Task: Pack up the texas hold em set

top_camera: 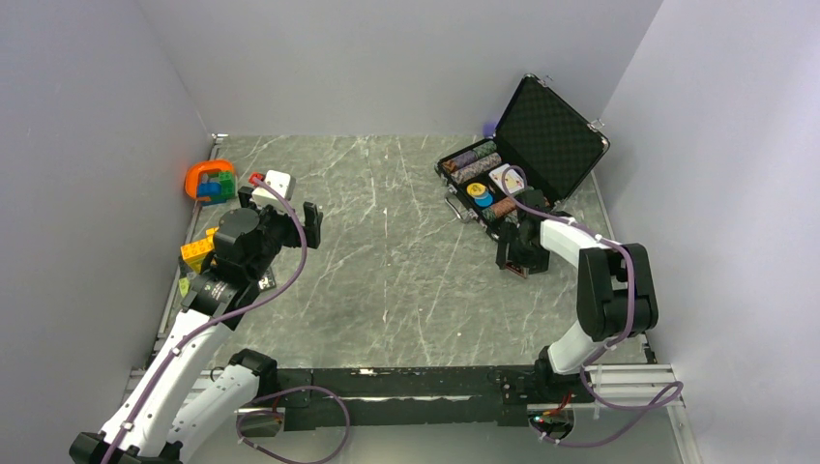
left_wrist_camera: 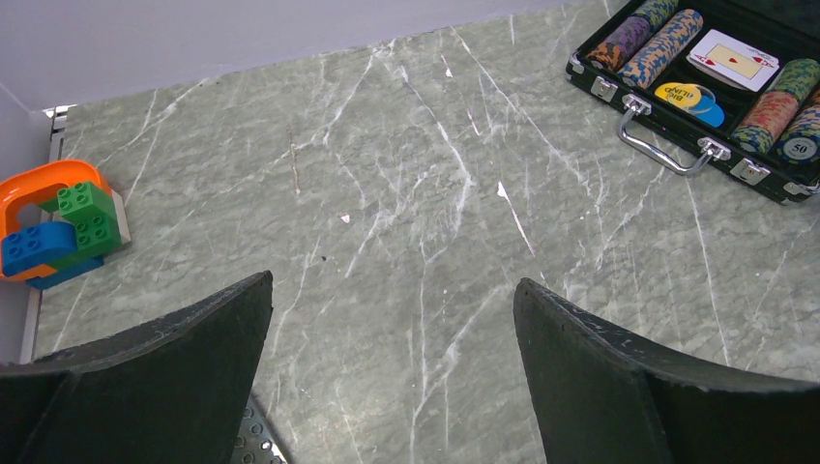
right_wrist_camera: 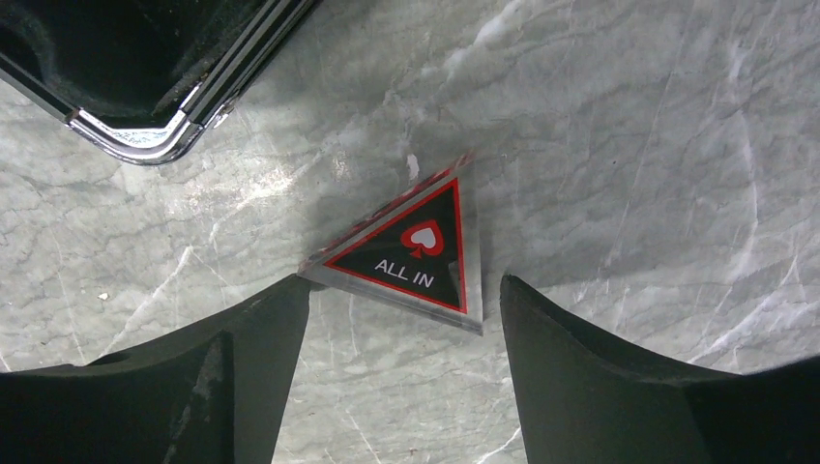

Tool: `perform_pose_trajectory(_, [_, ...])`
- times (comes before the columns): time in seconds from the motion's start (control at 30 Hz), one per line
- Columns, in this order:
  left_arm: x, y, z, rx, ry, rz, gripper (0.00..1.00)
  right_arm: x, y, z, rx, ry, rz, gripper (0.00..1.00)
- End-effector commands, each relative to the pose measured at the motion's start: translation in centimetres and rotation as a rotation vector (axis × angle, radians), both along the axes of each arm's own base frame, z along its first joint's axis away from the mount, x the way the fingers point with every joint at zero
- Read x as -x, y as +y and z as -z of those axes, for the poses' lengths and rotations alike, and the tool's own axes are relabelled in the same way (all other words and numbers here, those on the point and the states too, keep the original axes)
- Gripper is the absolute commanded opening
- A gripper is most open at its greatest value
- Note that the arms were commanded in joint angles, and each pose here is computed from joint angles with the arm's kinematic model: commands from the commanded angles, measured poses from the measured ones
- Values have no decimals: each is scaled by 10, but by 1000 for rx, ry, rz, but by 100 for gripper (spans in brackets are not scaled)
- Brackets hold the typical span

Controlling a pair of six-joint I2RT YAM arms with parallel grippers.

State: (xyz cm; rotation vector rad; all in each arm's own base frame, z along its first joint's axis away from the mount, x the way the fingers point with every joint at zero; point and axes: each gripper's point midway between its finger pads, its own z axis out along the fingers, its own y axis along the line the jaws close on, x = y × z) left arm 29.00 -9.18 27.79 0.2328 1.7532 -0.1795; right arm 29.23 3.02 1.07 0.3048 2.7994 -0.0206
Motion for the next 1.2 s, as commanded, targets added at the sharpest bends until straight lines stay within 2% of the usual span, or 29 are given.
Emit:
perform_pose_trajectory(0.0, [-2,-2,-8,7,-33,6,98,-2,3,6,12,12,-47,76])
perform_pose_trajectory(0.4, [-2,-2,-9,7,-35,5,98,-6,7,9,13,17,-23,78])
perform_pose_trajectory(1.0, [-1,-2,-10,8,-39,8,98,3,-5,16,79,68,14,65])
perform_pose_trajectory(1.17, [0,-1,-10,9,-40,5,98,1,-6,19,90,82,23,69])
